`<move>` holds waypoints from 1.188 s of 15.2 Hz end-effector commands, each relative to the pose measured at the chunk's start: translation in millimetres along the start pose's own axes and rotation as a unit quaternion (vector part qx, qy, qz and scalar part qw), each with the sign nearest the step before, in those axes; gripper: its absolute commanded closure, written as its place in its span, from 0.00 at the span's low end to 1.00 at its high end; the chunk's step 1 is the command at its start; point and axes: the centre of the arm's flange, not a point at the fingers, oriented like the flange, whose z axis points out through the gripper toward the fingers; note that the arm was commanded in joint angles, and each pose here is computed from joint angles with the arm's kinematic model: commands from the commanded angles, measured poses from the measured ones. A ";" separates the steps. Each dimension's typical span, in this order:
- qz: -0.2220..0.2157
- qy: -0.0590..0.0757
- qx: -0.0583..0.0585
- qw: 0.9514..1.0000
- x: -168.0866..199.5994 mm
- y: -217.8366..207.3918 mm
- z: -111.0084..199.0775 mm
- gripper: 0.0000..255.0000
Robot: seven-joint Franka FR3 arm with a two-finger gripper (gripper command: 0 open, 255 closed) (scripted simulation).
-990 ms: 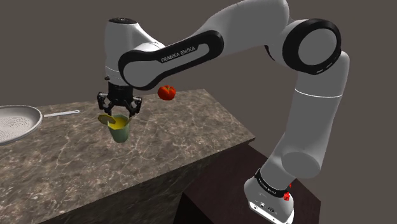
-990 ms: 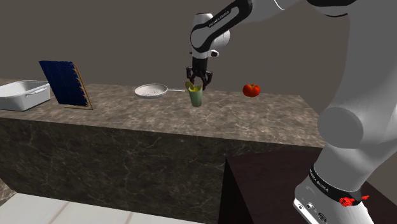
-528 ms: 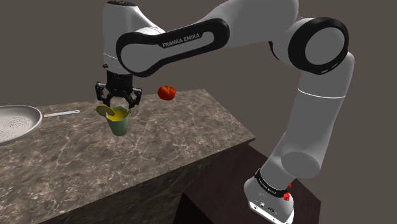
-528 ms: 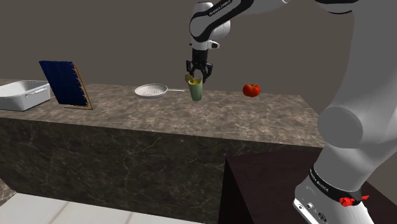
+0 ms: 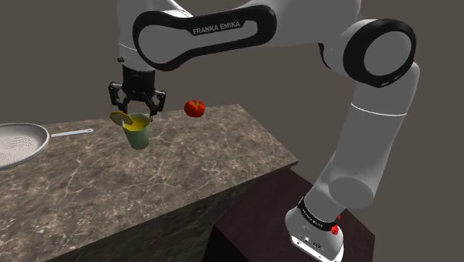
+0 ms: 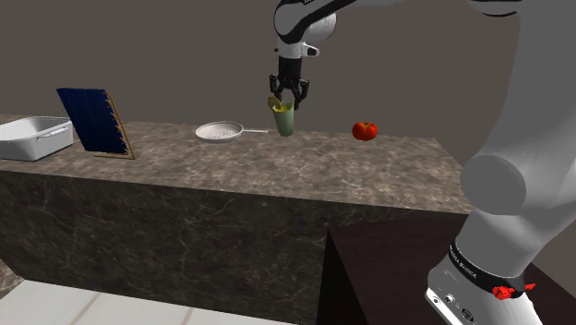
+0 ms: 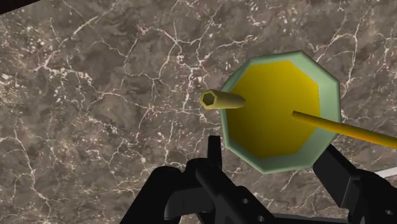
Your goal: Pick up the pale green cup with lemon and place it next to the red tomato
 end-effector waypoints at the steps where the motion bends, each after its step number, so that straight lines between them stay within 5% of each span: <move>1: 0.000 0.000 0.000 1.000 0.1 -1.5 -11.5 1.00; 10: 0.000 0.000 0.000 1.000 1.9 -5.5 -55.3 1.00; 18: 0.000 0.000 0.000 1.000 89.3 53.7 -57.8 1.00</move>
